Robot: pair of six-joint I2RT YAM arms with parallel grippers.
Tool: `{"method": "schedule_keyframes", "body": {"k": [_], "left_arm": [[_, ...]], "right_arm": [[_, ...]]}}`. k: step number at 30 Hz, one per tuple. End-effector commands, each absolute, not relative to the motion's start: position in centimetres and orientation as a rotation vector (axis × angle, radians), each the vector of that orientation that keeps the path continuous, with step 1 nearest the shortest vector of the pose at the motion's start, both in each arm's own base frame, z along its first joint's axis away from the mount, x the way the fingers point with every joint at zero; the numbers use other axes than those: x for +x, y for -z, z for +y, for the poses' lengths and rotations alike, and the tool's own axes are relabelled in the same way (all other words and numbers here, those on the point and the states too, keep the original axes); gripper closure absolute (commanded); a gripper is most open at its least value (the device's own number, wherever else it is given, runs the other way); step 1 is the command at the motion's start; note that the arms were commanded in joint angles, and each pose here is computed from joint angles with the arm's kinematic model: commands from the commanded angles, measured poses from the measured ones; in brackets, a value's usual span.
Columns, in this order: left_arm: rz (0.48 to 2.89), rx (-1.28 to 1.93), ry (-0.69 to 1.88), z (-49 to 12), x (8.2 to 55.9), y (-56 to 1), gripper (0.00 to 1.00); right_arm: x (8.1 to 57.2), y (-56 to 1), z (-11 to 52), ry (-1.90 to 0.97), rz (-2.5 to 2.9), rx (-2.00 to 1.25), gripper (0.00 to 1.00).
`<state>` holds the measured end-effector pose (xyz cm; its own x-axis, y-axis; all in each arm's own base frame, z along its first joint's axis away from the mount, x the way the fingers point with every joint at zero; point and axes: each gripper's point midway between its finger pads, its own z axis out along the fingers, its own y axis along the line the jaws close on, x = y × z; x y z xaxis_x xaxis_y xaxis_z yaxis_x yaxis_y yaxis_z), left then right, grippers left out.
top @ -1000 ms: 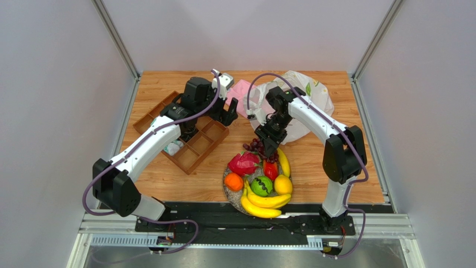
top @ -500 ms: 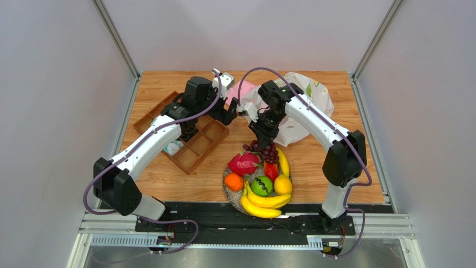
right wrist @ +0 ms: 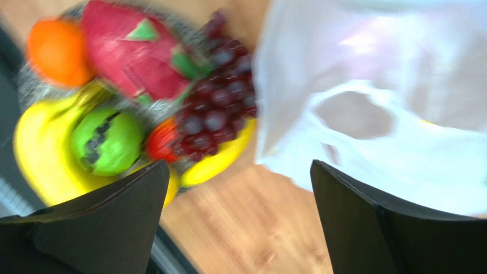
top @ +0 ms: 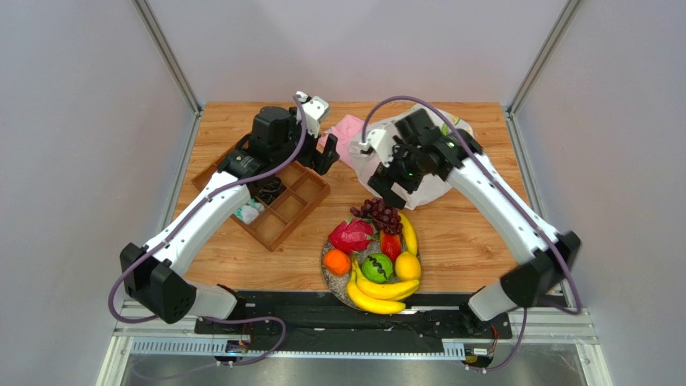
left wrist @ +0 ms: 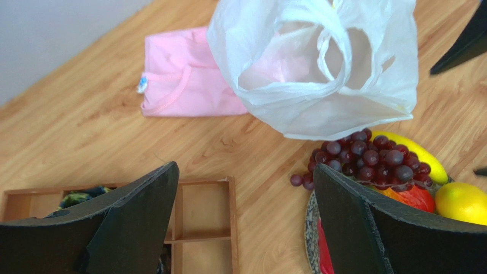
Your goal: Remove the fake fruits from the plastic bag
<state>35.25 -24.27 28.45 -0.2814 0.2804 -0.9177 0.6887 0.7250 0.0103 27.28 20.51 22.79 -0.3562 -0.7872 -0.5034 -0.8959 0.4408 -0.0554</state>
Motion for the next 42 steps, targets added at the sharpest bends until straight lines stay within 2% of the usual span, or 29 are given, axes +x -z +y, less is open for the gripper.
{"method": "schedule_keyframes", "body": {"k": [1,2,3,6,8,12,17,22,28,29,31,32,37,42], "left_arm": [[1.712,0.73,0.497,-23.5,33.8,-32.7,0.04],[1.71,0.72,0.514,-23.1,33.5,-32.9,0.04],[1.736,0.713,0.521,-22.7,33.3,-32.4,0.04],[1.739,0.741,0.486,-22.0,33.0,-31.8,0.04],[1.741,0.729,0.49,-21.5,33.2,-31.6,0.04],[1.757,0.682,0.498,-20.5,34.1,-31.5,0.04],[1.759,0.691,0.503,-20.4,34.3,-31.2,0.04],[1.765,0.68,0.509,-20.0,34.1,-31.1,0.04],[1.773,0.64,0.513,-18.9,33.9,-31.2,0.04],[1.773,0.635,0.517,-18.8,33.8,-31.2,0.04],[1.772,0.623,0.519,-18.5,33.8,-31.3,0.04],[1.772,0.618,0.521,-18.4,33.7,-31.3,0.04],[1.76,0.604,0.522,-17.9,33.7,-31.7,0.04],[1.744,0.605,0.526,-17.8,33.3,-31.9,0.04]], "right_arm": [[30.0,-30.8,17.9,-0.144,1.884,-0.989,0.0],[29.0,-29.8,18.7,-0.198,1.855,-1.079,0.01],[27.7,-27.8,19.1,-0.237,1.849,-1.217,0.18],[25.0,-22.3,20.1,-0.389,2.072,-1.309,0.34],[25.5,-18.8,19.7,-0.356,2.271,-1.276,0.33],[27.1,-17.2,20.6,-0.352,2.34,-1.203,0.18],[28.7,-15.3,21.2,-0.314,2.395,-1.213,0.17],[27.6,-13.4,21.7,-0.382,2.475,-1.235,0.18],[26.3,-12.4,22.2,-0.448,2.526,-1.24,0.42],[26.3,-12.5,22.2,-0.453,2.526,-1.237,0.51],[26.3,-13.0,22.6,-0.479,2.513,-1.233,0.6],[26.3,-13.2,22.8,-0.486,2.506,-1.239,0.72],[26.3,-16.7,24.1,-0.501,2.396,-1.286,0.97],[24.1,-20.5,24.7,-0.542,2.31,-1.357,1.0]]}}
